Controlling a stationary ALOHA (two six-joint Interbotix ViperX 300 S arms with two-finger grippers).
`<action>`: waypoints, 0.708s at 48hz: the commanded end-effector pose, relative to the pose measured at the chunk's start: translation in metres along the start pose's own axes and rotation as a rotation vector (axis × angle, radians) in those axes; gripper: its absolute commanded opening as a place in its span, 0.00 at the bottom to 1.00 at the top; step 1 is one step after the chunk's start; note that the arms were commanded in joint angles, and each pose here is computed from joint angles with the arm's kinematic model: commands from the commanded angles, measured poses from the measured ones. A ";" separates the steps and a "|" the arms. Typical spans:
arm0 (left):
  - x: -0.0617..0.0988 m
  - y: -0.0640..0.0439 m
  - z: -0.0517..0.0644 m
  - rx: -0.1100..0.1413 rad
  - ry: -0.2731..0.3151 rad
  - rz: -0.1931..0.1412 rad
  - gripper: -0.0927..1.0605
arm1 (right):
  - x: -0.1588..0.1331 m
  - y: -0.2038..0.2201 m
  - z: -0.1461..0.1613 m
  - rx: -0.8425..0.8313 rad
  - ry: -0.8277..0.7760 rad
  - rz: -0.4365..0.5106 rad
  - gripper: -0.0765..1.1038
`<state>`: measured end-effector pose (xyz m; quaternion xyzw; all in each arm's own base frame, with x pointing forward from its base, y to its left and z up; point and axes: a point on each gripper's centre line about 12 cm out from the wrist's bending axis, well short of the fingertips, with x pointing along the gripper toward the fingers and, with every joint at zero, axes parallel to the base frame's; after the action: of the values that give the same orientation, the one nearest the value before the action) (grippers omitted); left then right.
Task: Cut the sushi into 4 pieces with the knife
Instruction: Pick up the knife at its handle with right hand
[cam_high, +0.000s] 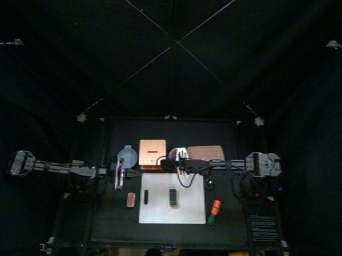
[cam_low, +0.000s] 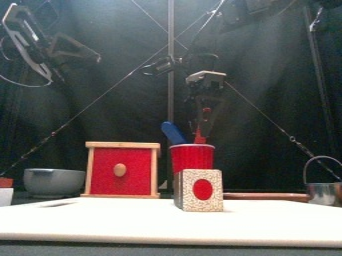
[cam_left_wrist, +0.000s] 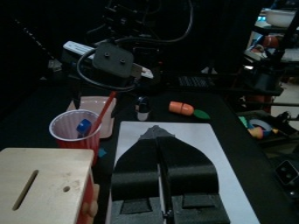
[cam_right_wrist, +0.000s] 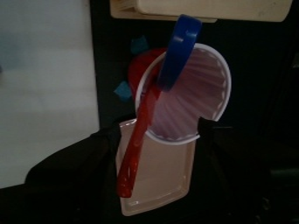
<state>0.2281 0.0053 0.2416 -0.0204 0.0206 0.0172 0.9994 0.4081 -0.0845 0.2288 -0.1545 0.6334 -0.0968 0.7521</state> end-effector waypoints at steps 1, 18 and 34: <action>0.002 0.001 0.006 -0.002 -0.019 0.006 0.05 | -0.010 -0.008 0.004 0.020 -0.030 -0.004 0.68; 0.002 0.002 0.005 -0.001 -0.017 0.009 0.05 | -0.006 -0.015 0.002 0.036 -0.009 0.003 0.50; 0.002 0.005 0.006 0.001 -0.019 0.021 0.05 | -0.010 -0.021 0.001 0.051 -0.001 0.001 0.35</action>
<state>0.2280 0.0095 0.2416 -0.0198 0.0204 0.0264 0.9992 0.4068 -0.0976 0.2267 -0.1383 0.6489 -0.1049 0.7409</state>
